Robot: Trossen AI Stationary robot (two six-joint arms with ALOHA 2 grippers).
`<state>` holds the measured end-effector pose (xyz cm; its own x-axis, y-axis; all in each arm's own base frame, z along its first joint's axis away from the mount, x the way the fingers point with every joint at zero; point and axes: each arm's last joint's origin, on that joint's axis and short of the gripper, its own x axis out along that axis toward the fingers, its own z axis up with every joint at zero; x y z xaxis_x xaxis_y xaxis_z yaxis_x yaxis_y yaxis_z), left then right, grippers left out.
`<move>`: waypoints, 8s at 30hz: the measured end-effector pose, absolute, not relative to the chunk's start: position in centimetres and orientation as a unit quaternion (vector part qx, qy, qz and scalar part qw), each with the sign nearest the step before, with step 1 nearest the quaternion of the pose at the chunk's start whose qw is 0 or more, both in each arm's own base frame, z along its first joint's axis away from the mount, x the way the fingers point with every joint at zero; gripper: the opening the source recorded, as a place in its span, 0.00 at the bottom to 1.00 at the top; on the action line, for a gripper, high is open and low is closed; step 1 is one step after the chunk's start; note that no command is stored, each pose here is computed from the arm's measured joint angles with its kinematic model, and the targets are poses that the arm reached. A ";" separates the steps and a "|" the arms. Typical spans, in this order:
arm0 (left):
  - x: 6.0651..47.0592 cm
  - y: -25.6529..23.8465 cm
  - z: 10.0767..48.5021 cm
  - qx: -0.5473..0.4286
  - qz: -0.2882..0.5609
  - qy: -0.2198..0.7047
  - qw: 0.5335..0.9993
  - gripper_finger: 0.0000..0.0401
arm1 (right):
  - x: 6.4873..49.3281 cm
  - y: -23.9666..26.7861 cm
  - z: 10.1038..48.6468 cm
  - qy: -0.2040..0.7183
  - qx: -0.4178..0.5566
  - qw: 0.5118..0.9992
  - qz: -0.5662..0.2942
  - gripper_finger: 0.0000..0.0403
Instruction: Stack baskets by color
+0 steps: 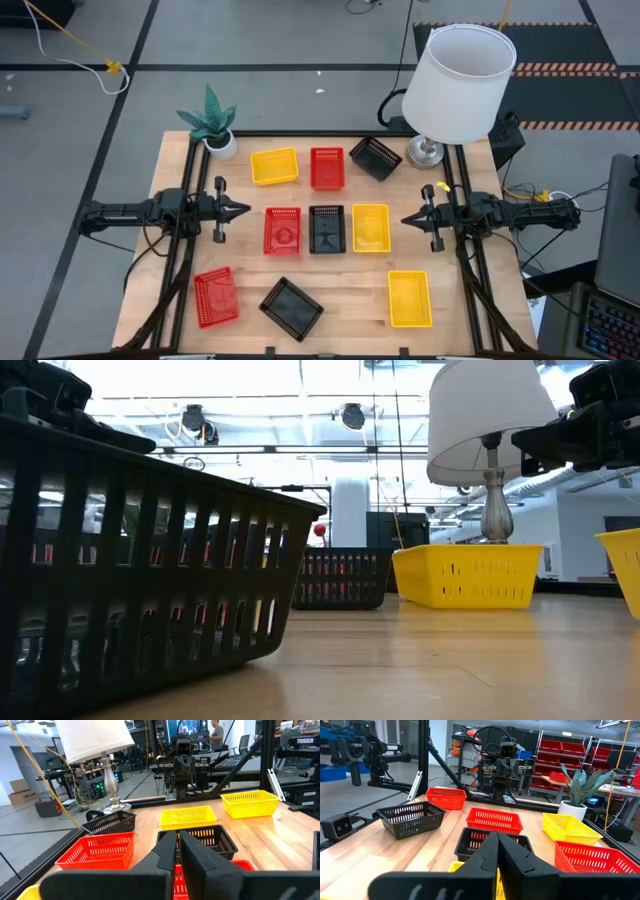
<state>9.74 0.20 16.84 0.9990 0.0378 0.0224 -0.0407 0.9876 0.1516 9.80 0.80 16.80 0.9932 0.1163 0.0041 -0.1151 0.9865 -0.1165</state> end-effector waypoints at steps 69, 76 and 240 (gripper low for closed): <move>9.7 0.1 17.5 0.048 0.008 -0.031 0.998 0.01 | 9.8 0.8 17.4 -0.036 -0.058 0.996 0.057 0.00; 8.9 0.1 21.3 0.042 0.008 -0.071 0.997 0.00 | 9.8 0.8 17.4 -0.031 0.006 0.998 0.059 0.00; 24.1 7.4 22.9 0.087 0.252 0.538 0.800 0.47 | 22.3 1.4 31.8 0.138 -0.004 0.989 -0.048 0.00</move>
<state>24.12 7.43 22.87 0.2951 0.4968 -0.8161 -0.3091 0.8579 0.4105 22.30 1.44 31.79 0.9575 -0.0955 -0.2720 0.0934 0.9954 -0.0208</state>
